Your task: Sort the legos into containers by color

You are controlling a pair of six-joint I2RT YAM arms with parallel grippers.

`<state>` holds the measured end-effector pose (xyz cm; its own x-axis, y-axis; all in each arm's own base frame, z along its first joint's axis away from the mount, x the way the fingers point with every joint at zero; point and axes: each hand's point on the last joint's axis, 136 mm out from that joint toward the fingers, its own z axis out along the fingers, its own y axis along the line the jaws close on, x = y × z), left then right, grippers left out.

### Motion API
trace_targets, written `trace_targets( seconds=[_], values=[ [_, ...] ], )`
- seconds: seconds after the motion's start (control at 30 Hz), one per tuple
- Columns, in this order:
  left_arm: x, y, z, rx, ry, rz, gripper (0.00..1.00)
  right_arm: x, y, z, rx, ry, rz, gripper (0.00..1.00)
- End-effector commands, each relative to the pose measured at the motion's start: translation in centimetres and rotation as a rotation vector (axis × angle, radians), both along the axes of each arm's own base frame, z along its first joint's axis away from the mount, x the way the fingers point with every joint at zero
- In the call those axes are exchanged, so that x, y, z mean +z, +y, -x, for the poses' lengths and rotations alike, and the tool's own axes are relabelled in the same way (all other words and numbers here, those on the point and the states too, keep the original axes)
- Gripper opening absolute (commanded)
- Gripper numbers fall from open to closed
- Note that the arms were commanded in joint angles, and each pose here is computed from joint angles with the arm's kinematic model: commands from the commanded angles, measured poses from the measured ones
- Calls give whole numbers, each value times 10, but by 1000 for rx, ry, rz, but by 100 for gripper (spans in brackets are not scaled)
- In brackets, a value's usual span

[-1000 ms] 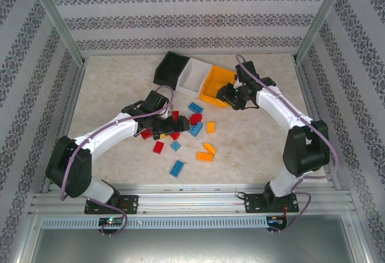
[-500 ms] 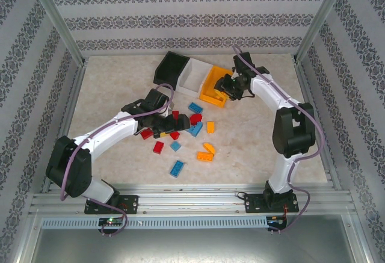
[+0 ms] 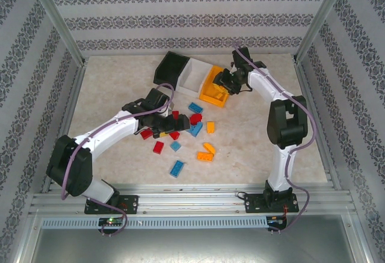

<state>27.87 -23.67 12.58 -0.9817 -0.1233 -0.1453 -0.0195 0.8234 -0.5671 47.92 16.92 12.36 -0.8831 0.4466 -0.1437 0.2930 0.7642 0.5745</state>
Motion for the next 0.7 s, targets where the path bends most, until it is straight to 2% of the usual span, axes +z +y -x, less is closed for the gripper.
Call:
trace_targets(
  seconds=[0.0,0.13,0.43,0.67],
  values=[
    [0,3,-2,-8,2,-23,100,3,-2,-7,4,0,-17,48],
    [0,2,-4,-6,5,-21,100,1,-2,-9,3,4,-19,50],
    [2,0,-6,-13,3,-25,100,7,-4,-10,5,-10,-22,67],
    [16,-10,-11,-94,-41,-81,100,33,-9,2,9,-40,-27,70]
  ],
)
